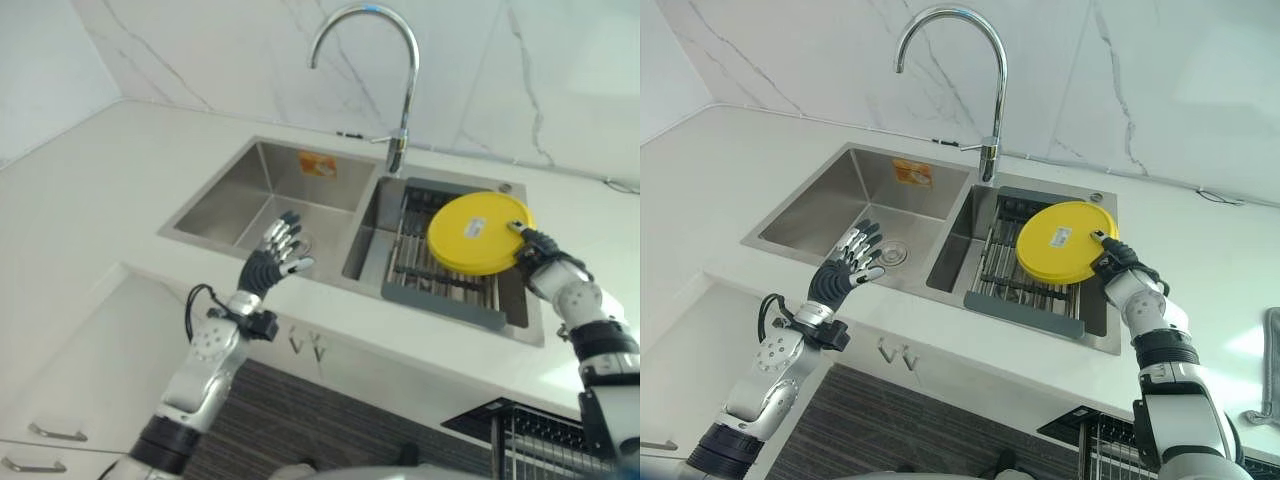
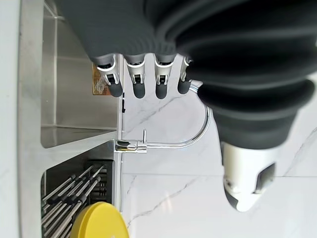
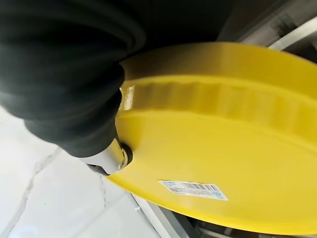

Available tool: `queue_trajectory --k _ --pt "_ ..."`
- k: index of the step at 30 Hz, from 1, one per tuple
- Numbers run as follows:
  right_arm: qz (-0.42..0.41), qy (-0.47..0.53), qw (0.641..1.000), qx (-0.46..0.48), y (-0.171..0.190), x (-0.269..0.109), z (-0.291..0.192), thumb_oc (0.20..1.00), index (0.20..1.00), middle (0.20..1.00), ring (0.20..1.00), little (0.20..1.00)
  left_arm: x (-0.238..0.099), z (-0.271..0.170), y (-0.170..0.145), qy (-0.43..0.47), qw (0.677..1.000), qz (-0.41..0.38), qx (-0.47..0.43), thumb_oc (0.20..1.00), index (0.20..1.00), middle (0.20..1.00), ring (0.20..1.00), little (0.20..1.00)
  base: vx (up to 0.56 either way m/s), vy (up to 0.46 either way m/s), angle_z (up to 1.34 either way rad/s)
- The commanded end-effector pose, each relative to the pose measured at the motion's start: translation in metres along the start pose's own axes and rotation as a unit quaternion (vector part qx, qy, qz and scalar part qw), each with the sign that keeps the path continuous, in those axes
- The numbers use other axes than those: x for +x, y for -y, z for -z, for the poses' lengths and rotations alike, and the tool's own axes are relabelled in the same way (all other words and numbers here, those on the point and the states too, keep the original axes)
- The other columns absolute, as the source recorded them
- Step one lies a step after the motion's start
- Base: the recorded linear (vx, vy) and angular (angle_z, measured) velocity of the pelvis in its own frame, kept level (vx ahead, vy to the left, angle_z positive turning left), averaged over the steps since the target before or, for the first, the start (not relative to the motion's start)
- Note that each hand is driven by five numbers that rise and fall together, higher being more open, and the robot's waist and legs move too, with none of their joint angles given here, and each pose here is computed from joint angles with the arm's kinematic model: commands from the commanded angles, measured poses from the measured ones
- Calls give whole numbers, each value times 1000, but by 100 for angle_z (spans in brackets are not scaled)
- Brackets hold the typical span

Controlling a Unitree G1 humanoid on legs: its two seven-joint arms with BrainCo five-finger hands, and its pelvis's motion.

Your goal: Place the dishes in the dishwasher.

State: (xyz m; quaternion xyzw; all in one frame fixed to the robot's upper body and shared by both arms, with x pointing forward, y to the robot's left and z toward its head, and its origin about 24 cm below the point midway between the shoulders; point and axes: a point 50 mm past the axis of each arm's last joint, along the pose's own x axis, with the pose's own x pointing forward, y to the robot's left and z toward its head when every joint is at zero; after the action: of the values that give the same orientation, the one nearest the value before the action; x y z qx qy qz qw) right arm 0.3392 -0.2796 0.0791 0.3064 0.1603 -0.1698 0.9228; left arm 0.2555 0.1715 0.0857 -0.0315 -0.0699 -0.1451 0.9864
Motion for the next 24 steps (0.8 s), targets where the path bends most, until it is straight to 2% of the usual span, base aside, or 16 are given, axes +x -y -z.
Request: queue_trajectory --k 1,5,8,9,15,21,24 --pt "-110 104 986 72 -39 -15 -41 200 200 200 200 200 9 -22 -1 57 998 17 12 1000 1000 1000 1000 1000 -2 -131 2" --pt "-171 151 970 85 -50 -40 -36 200 200 200 200 200 -1 -20 -8 57 998 3 14 1000 1000 1000 1000 1000 7 -152 -3" --pt "-183 171 963 97 -38 -57 -28 200 200 200 200 200 -10 -18 -9 66 998 -2 9 1000 1000 1000 1000 1000 28 21 -4" --pt "-195 183 958 100 -23 -71 -22 200 200 200 200 200 -22 -22 -10 93 995 -18 -14 1000 1000 1000 1000 1000 8 216 -8" --pt "-212 197 952 102 -13 -87 -19 200 200 200 200 200 -33 -34 -15 134 990 -32 -16 1000 1000 1000 1000 1000 -41 377 -65" --pt "-216 215 945 117 11 -117 -3 200 200 200 200 200 -33 -31 -11 126 992 -8 1 1000 1000 1000 1000 1000 24 448 -41" --pt "-235 205 944 111 7 -120 -1 200 200 200 200 200 -37 -35 -11 131 991 -10 10 1000 1000 1000 1000 1000 -130 441 -123"
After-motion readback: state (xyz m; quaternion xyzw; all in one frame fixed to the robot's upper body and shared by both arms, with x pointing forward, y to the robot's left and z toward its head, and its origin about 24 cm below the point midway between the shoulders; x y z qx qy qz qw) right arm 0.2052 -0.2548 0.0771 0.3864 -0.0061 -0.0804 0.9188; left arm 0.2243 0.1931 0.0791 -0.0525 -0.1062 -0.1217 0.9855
